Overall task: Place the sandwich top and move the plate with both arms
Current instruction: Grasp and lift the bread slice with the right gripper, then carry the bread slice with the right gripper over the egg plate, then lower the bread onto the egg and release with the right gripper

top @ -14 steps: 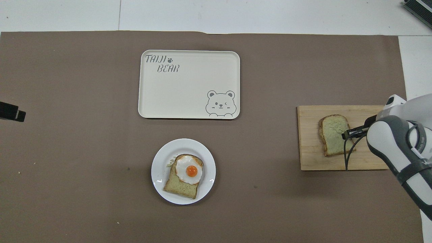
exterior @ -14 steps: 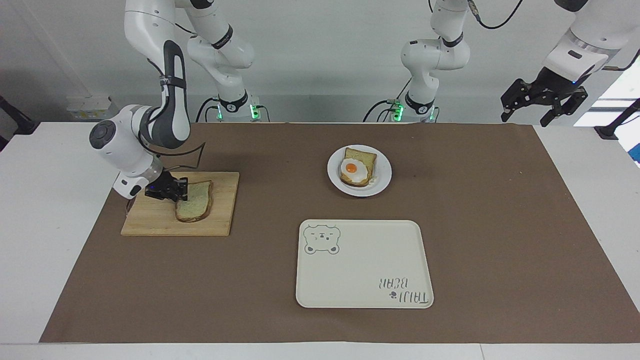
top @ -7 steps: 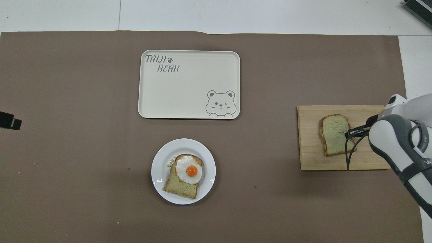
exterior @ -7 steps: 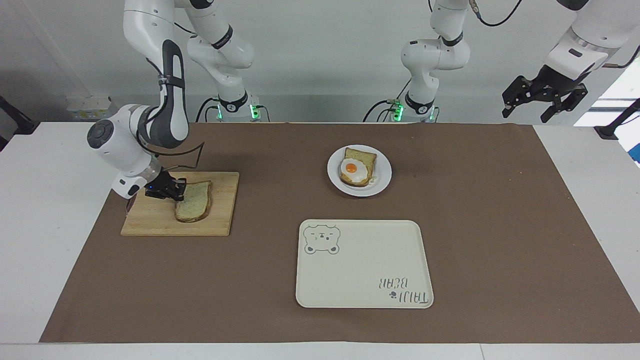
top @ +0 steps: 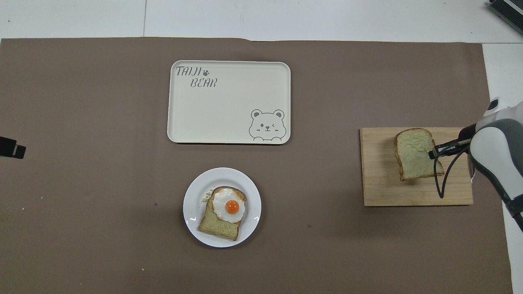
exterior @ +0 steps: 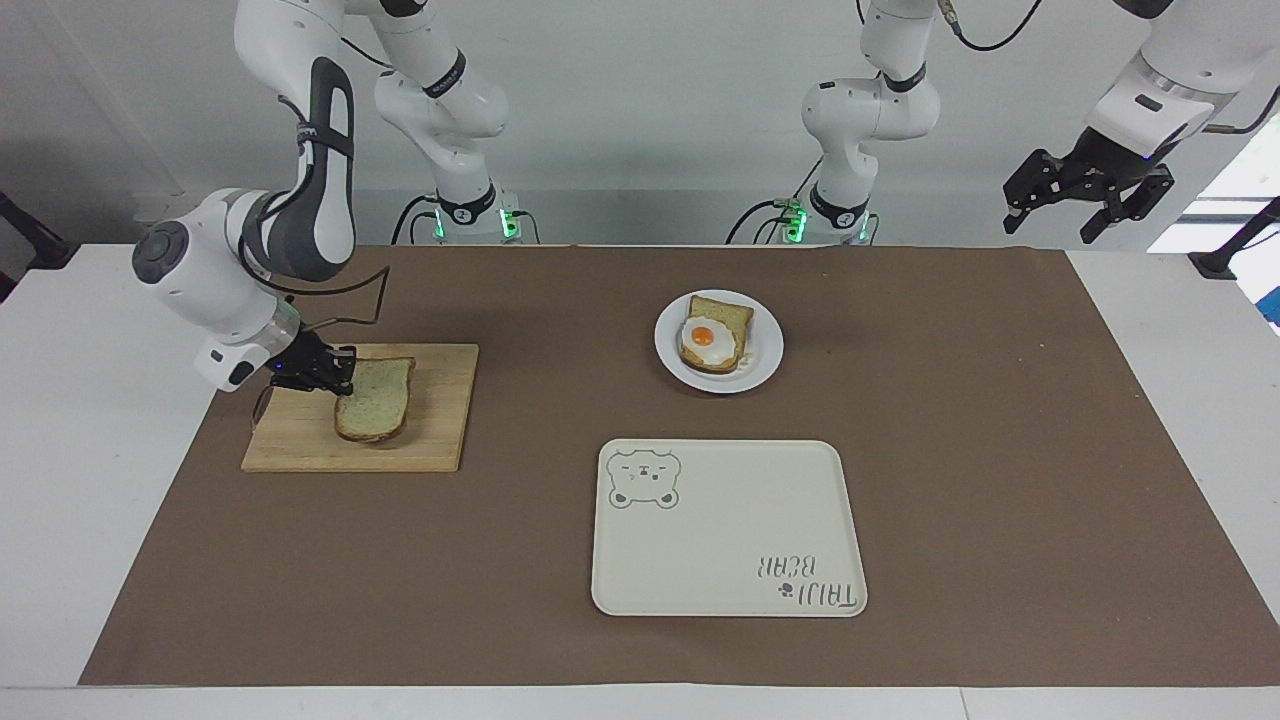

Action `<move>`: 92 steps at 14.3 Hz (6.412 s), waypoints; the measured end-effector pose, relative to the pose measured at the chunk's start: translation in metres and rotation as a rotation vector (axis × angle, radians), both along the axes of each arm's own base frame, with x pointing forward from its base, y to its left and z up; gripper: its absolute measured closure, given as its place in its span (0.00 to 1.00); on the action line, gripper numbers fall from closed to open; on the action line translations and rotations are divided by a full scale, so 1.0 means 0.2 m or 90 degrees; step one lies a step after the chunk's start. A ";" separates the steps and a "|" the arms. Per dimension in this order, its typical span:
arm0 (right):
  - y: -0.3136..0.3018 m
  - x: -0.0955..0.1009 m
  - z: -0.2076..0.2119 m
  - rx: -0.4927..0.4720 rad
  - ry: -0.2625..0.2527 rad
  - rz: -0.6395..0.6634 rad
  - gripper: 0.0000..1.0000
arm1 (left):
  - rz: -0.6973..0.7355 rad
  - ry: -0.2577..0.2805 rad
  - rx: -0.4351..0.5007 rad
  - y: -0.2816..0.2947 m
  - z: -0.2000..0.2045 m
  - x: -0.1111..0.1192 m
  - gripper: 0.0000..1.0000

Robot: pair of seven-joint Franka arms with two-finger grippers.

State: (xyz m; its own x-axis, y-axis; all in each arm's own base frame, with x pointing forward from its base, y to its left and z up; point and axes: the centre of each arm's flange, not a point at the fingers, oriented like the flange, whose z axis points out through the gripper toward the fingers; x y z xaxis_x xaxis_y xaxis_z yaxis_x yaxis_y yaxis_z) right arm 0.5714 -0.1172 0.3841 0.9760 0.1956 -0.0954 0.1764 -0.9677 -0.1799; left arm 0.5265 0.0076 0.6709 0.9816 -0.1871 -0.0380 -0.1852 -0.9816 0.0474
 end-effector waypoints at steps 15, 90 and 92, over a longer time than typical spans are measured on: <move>0.76 0.05 0.30 0.009 0.051 -0.042 0.93 | -0.002 0.000 0.007 0.00 0.00 0.00 0.00; 1.73 -0.02 0.69 -0.026 -0.170 -0.177 0.00 | 0.010 -0.001 -0.193 -0.31 -0.75 -0.17 0.00; 1.64 -0.03 0.78 -0.032 -0.173 -0.174 0.00 | 0.040 0.008 -0.249 -0.33 -0.86 -0.20 0.00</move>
State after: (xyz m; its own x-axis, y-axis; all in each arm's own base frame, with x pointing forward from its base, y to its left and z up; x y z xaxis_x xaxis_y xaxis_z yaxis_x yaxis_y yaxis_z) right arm 0.5655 0.2103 0.5400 0.9825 -0.0729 0.1714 -0.0539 -0.9921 -0.1131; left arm 0.4865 -0.0591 0.4983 0.9915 -0.1291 0.0128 -0.1224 -0.8981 0.4225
